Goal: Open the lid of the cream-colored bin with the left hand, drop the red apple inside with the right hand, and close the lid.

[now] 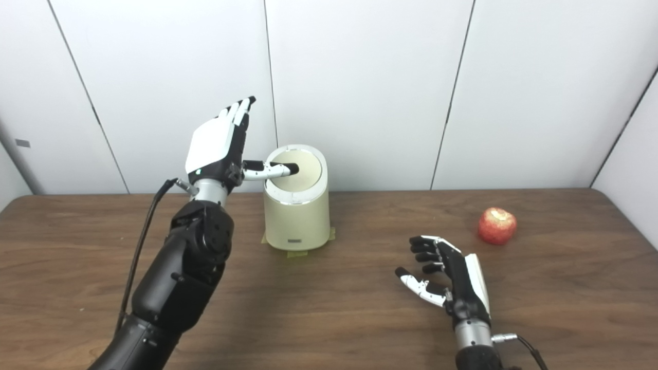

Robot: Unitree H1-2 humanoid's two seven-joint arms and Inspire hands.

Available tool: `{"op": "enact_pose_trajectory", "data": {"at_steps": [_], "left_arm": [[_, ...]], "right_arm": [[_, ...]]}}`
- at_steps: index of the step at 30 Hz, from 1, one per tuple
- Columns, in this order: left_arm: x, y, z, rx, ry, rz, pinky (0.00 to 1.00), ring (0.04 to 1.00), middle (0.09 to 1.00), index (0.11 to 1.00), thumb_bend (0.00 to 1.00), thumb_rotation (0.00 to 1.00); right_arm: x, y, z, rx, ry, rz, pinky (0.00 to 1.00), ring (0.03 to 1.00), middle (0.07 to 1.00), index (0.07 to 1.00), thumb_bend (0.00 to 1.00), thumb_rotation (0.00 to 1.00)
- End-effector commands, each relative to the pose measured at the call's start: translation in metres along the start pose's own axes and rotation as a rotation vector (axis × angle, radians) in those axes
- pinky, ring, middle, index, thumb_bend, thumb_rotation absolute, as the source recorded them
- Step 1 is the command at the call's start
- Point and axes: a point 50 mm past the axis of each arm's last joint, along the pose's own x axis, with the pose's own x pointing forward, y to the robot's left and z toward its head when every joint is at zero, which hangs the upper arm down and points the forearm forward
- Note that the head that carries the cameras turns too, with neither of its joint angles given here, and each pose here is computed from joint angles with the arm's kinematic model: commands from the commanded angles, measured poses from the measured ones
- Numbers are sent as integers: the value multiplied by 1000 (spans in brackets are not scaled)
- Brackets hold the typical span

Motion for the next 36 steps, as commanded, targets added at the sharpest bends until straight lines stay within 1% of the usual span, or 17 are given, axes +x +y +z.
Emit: {"op": "enact_pose_trajectory", "data": {"at_steps": [1, 5, 8, 16, 19, 20, 24, 25, 28, 31, 33, 36], "left_arm": [[16, 19, 19, 19, -35, 75, 1000, 1000, 1000, 1000, 995, 381], [22, 15, 17, 31, -23, 73, 1000, 1000, 1000, 1000, 981, 364], [27, 12, 16, 37, -7, 63, 1000, 1000, 1000, 1000, 984, 389], [32, 5, 13, 70, 19, 34, 1000, 1000, 1000, 1000, 1000, 391], [33, 2, 12, 117, 24, 29, 1000, 1000, 1000, 1000, 993, 363], [33, 1, 12, 127, 26, 28, 1000, 1000, 1000, 1000, 992, 339], [33, -1, 14, 151, 28, 34, 1000, 1000, 1000, 1000, 993, 321], [33, -1, 15, 154, 25, 37, 1000, 1000, 1000, 1000, 998, 303], [33, 2, 21, 196, -8, 42, 1000, 1000, 1000, 1000, 1000, 270], [33, 7, 31, 318, -71, 55, 1000, 1000, 1000, 1000, 1000, 243], [34, 9, 35, 415, -104, 52, 1000, 1000, 1000, 1000, 1000, 257], [33, 10, 36, 505, -125, 35, 1000, 1000, 1000, 1000, 1000, 252]], "right_arm": [[6, -2, 14, 15, -49, -8, 583, 654, 662, 655, 288, 58], [6, -2, 14, 16, -51, -7, 586, 654, 662, 654, 287, 47], [6, -1, 13, 12, -52, -6, 584, 654, 662, 654, 288, 44], [6, 0, 14, 21, -49, -7, 581, 653, 661, 652, 291, 44], [5, 0, 14, 24, -50, -7, 579, 654, 661, 652, 295, 56], [5, 0, 15, 23, -52, -7, 574, 650, 659, 652, 292, 55], [5, 0, 15, 19, -55, -7, 573, 650, 658, 650, 289, 61], [5, 0, 15, 20, -57, -7, 575, 650, 658, 649, 291, 51], [5, 0, 16, 12, -54, -4, 582, 654, 661, 651, 292, 58], [5, 0, 17, 5, -52, -4, 580, 655, 661, 650, 292, 62], [5, 1, 17, 10, -49, -5, 573, 650, 658, 648, 296, 53], [5, 1, 18, 11, -48, -5, 569, 648, 659, 650, 298, 56]]}}
